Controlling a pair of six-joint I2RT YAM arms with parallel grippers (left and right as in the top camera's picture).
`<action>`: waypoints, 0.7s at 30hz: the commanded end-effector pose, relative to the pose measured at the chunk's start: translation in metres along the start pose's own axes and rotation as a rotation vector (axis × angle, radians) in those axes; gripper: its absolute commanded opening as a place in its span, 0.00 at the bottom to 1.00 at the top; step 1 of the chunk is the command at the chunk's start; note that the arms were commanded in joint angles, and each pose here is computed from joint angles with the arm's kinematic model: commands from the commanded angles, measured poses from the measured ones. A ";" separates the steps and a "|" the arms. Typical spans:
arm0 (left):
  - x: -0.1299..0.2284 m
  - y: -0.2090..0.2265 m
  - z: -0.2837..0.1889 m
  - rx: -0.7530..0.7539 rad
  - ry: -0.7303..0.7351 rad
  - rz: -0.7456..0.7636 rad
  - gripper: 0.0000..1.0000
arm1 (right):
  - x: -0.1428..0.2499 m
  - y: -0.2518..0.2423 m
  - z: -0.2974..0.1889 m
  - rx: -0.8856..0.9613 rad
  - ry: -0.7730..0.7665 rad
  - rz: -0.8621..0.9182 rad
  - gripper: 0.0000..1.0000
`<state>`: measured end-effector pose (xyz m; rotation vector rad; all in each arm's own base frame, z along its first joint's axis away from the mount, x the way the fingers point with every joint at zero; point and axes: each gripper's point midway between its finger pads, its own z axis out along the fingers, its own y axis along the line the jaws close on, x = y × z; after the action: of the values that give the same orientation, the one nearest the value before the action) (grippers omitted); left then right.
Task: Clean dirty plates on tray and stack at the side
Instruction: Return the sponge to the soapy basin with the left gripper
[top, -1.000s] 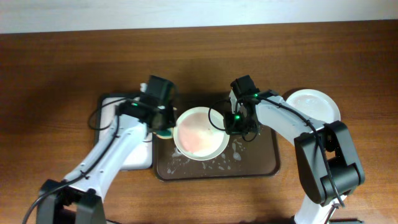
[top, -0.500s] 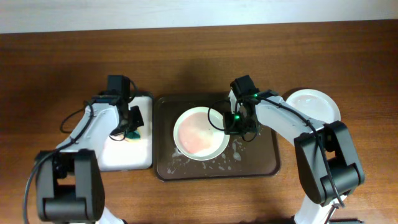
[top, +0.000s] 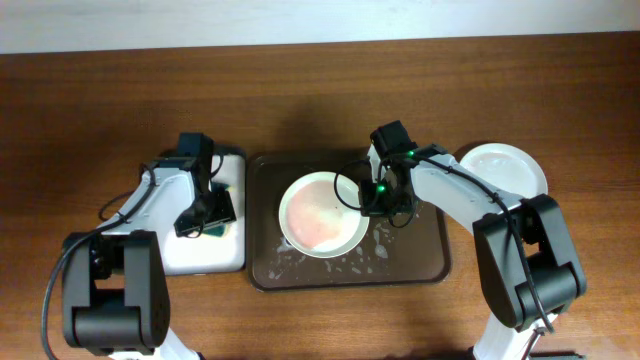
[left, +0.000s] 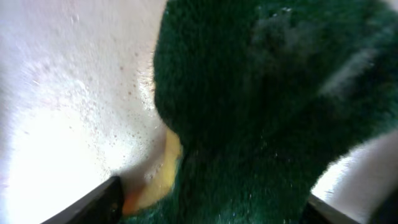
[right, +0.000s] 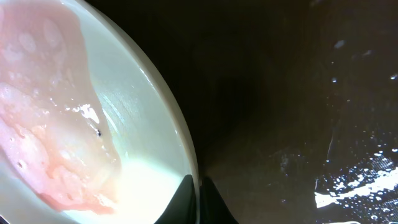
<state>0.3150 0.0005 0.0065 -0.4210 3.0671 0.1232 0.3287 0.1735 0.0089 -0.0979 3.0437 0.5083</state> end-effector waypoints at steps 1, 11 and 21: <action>0.017 0.005 0.013 -0.012 0.049 0.006 0.38 | 0.003 -0.005 0.005 0.024 0.011 -0.003 0.04; 0.007 0.003 0.001 -0.003 0.020 0.003 0.00 | 0.003 -0.005 0.005 0.024 0.012 -0.003 0.04; -0.028 -0.006 -0.031 0.038 -0.105 -0.008 0.88 | 0.003 -0.005 0.005 0.024 0.011 -0.003 0.04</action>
<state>0.3297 -0.0016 0.0247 -0.4113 3.0233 0.0982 0.3286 0.1736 0.0089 -0.0985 3.0437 0.5083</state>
